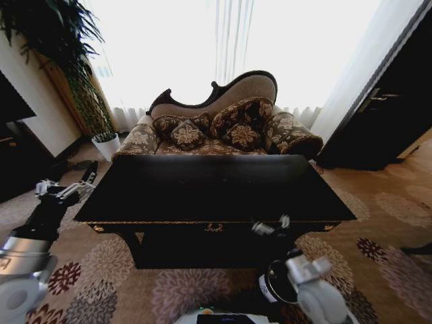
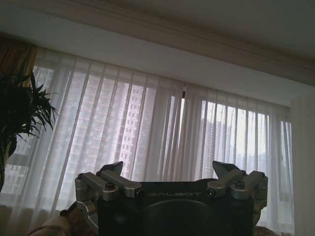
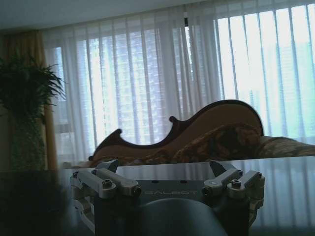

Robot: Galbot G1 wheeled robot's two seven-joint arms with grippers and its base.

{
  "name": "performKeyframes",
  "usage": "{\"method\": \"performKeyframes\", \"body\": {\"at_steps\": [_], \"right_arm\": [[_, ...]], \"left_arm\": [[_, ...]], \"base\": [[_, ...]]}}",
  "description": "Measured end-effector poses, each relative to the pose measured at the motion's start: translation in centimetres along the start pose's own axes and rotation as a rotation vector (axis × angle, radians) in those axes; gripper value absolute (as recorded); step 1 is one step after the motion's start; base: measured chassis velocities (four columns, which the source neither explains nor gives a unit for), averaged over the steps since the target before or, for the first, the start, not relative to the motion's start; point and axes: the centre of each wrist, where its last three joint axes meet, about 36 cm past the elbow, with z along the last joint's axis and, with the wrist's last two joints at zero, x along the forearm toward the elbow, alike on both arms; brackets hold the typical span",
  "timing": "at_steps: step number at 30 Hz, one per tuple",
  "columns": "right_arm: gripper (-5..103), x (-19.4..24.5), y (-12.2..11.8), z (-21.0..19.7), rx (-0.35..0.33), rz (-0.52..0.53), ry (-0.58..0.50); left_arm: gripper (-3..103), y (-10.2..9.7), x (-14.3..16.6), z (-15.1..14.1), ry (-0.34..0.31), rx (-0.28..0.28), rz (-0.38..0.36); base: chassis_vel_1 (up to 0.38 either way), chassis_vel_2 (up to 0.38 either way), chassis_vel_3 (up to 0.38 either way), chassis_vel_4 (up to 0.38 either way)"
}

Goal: Move to the front of the table and place the trash on the table into the trash bin.

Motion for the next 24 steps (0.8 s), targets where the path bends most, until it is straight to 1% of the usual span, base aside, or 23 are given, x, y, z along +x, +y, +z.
{"method": "performKeyframes", "body": {"at_steps": [1,3,4,5,9,10,12,13,14,16,17,18,20,24], "right_arm": [[100,-0.3,-0.8,-0.7,0.050,0.040,-0.008],[100,-0.5,-2.0,-1.8,0.134,0.085,-0.018],[100,-0.5,-2.0,-1.8,0.134,0.085,-0.018],[100,-0.6,-2.5,-2.3,0.154,0.100,-0.023],[100,-0.9,-4.1,-4.3,0.175,0.129,-0.035],[100,-0.9,-4.1,-4.3,0.175,0.129,-0.035],[100,-1.3,-4.9,-4.8,0.196,0.121,-0.049],[100,-1.4,-5.4,-5.1,0.205,0.115,-0.055],[100,-1.4,-5.4,-5.1,0.205,0.115,-0.055],[100,-1.5,-6.1,-5.6,0.212,0.103,-0.065],[100,-1.5,-6.2,-5.8,0.210,0.100,-0.067],[100,-1.5,-6.2,-5.8,0.210,0.100,-0.067],[100,-1.5,-6.2,-6.0,0.202,0.096,-0.073],[100,-1.5,-5.9,-6.1,0.183,0.095,-0.081]], "left_arm": [[100,-0.2,0.0,0.0,0.011,-0.009,-0.010],[100,-0.4,0.1,0.0,0.032,-0.022,-0.037],[100,-0.4,0.1,0.0,0.032,-0.022,-0.037],[100,-0.3,0.1,0.0,0.039,-0.025,-0.048],[100,-0.1,0.3,-0.1,0.055,-0.029,-0.088],[100,-0.1,0.3,-0.1,0.055,-0.029,-0.088],[100,0.5,0.4,0.0,0.064,-0.030,-0.121],[100,1.1,0.4,0.2,0.073,-0.031,-0.147],[100,1.1,0.4,0.2,0.073,-0.031,-0.147],[100,2.7,0.5,0.5,0.086,-0.036,-0.193],[100,3.3,0.6,0.7,0.092,-0.034,-0.206],[100,3.3,0.6,0.7,0.092,-0.034,-0.206],[100,4.1,0.7,1.0,0.102,-0.030,-0.225],[100,4.2,0.8,1.3,0.105,-0.019,-0.225]], "base": [[0.000,0.000,0.000,0.000],[0.000,0.000,0.000,0.000],[0.000,0.000,0.000,0.000],[0.000,0.000,0.000,0.000],[0.000,0.000,0.000,0.000],[0.000,0.000,0.000,0.000],[0.000,0.000,0.000,0.000],[0.000,0.000,0.000,0.000],[0.000,0.000,0.000,0.000],[0.000,0.000,0.000,0.000],[0.000,0.000,0.000,0.000],[0.000,0.000,0.000,0.000],[0.000,0.000,0.000,0.000],[0.000,0.000,0.000,0.000]]}}
